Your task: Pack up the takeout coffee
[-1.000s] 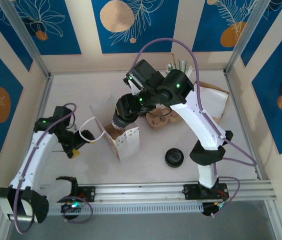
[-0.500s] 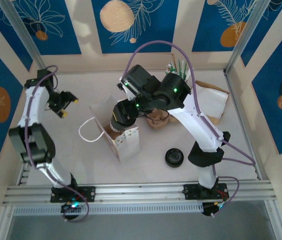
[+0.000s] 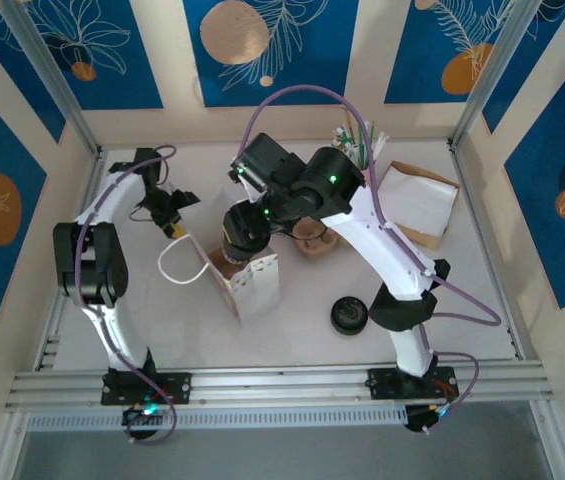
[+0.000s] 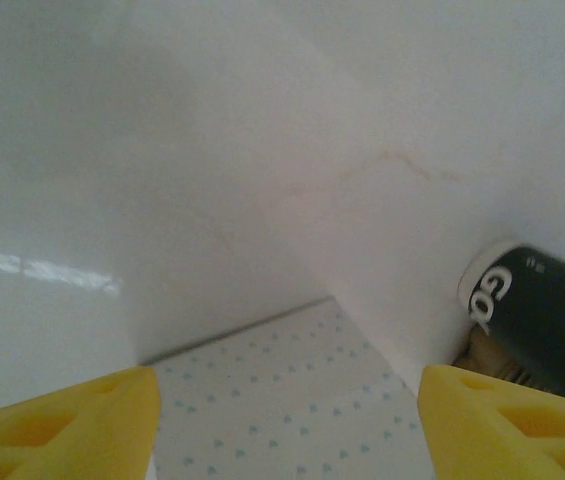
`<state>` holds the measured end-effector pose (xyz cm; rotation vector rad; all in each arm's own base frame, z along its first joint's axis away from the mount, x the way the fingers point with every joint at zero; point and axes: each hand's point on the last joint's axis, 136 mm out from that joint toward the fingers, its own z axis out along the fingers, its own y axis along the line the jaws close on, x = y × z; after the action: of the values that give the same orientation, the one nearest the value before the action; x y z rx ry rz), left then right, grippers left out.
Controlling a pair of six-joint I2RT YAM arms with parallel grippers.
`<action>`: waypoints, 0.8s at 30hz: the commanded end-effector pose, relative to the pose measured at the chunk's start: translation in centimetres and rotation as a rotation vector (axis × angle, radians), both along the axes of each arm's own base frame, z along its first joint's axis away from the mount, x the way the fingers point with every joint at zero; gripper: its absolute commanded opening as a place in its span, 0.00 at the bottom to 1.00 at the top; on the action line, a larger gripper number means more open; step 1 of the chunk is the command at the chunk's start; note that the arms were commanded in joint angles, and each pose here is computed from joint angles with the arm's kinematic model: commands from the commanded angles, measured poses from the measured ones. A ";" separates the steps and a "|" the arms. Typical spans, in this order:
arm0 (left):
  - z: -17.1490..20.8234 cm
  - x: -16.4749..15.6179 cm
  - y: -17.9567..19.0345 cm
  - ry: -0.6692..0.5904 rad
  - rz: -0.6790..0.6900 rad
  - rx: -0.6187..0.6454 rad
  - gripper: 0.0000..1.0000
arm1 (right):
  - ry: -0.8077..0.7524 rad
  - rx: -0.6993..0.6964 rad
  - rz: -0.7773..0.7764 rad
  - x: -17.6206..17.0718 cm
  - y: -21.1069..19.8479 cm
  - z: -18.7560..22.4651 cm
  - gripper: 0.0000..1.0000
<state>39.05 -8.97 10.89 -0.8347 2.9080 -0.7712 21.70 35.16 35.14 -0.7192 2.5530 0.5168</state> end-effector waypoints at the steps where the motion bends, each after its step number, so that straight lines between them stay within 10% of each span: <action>1: 1.9 -3.3 -1.2 -0.002 -0.045 -0.038 0.69 | -0.006 -0.007 -0.013 0.0 -0.4 0.2 0.58; 17: 1.7 -14.8 -2.0 0.160 -0.137 -0.045 0.73 | 0.100 -0.037 -0.065 1.8 -2.9 -1.5 0.57; 24: 0.3 -11.3 2.4 0.148 0.141 -0.145 0.77 | 0.141 -0.055 -0.026 3.1 -3.2 -2.6 0.57</action>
<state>26.47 -7.84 11.20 -1.0027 2.9973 -0.8783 25.67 32.03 33.50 -0.6118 2.6558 0.4984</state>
